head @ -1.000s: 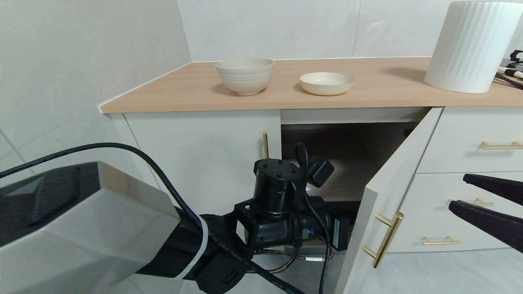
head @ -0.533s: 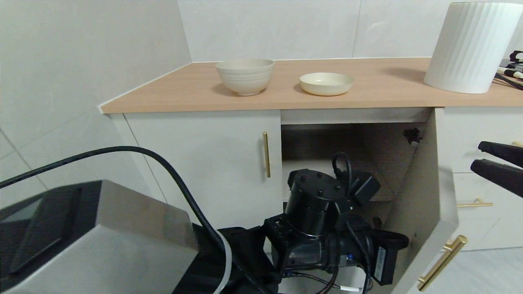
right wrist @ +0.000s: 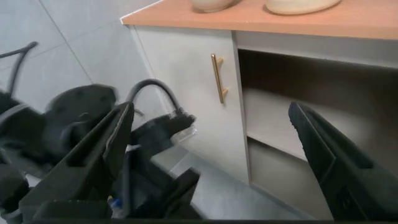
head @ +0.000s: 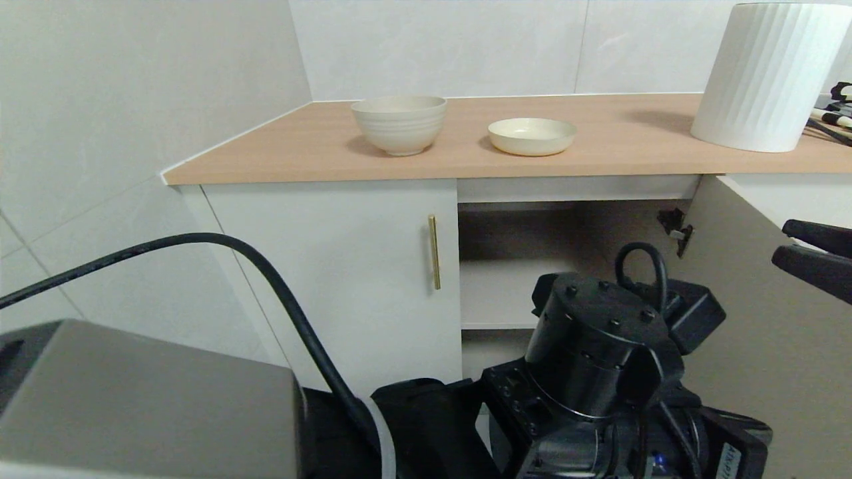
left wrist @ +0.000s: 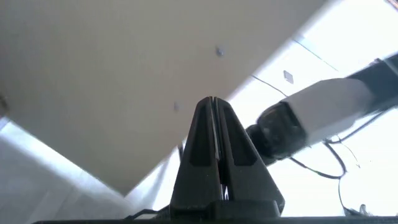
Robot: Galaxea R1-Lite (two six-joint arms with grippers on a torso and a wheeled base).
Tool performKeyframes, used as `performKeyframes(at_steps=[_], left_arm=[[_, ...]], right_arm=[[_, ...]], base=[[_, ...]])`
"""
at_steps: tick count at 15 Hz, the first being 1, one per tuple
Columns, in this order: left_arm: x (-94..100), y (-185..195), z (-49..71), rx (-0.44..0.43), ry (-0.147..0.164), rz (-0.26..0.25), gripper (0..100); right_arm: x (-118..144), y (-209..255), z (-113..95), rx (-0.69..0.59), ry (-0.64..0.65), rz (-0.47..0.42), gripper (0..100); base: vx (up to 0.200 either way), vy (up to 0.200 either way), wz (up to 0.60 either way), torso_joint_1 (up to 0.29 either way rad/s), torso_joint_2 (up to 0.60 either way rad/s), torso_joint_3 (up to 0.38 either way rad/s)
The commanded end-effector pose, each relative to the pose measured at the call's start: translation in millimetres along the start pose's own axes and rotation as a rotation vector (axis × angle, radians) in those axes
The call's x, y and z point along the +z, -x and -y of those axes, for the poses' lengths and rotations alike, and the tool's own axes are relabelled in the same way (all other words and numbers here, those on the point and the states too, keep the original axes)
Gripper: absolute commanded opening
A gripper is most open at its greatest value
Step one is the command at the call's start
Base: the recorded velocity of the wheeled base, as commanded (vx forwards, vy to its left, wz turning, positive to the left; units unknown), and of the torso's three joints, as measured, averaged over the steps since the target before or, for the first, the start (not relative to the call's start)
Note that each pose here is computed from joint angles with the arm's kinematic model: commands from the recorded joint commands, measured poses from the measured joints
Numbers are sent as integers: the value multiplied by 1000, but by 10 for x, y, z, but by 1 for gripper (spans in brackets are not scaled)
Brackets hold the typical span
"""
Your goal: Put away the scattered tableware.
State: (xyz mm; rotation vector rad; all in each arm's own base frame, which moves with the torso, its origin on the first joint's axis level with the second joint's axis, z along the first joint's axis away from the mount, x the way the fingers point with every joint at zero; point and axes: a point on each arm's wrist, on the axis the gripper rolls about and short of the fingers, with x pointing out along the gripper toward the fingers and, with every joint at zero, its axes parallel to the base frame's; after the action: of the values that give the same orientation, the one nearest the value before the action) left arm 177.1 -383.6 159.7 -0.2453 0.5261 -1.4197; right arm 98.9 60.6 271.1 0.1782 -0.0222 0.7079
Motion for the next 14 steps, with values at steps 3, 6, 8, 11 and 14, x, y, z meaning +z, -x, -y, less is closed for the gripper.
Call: performKeyframes(at_steps=[3, 6, 8, 11, 14], left_arm=[[193, 350, -162, 92, 8, 67, 0], [430, 1137, -635, 293, 21, 163, 0], [461, 1783, -765, 435, 6, 221, 0], [310, 2613, -400, 571, 39, 252, 0], [121, 3156, 83, 664, -2, 251, 0]], right_arm=[[-14, -26, 7, -2, -2, -10, 100], [-87, -187, 53, -13, -13, -67, 100], [-99, -395, 98, -20, -21, -114, 100], [-118, -758, 179, -38, -33, -201, 100], [-105, -821, 178, -27, -33, -205, 100]], base=[[0, 0, 0, 0, 0, 0], [0, 0, 0, 0, 0, 0], [0, 0, 0, 0, 0, 0], [0, 0, 0, 0, 0, 0], [0, 0, 0, 0, 0, 0]])
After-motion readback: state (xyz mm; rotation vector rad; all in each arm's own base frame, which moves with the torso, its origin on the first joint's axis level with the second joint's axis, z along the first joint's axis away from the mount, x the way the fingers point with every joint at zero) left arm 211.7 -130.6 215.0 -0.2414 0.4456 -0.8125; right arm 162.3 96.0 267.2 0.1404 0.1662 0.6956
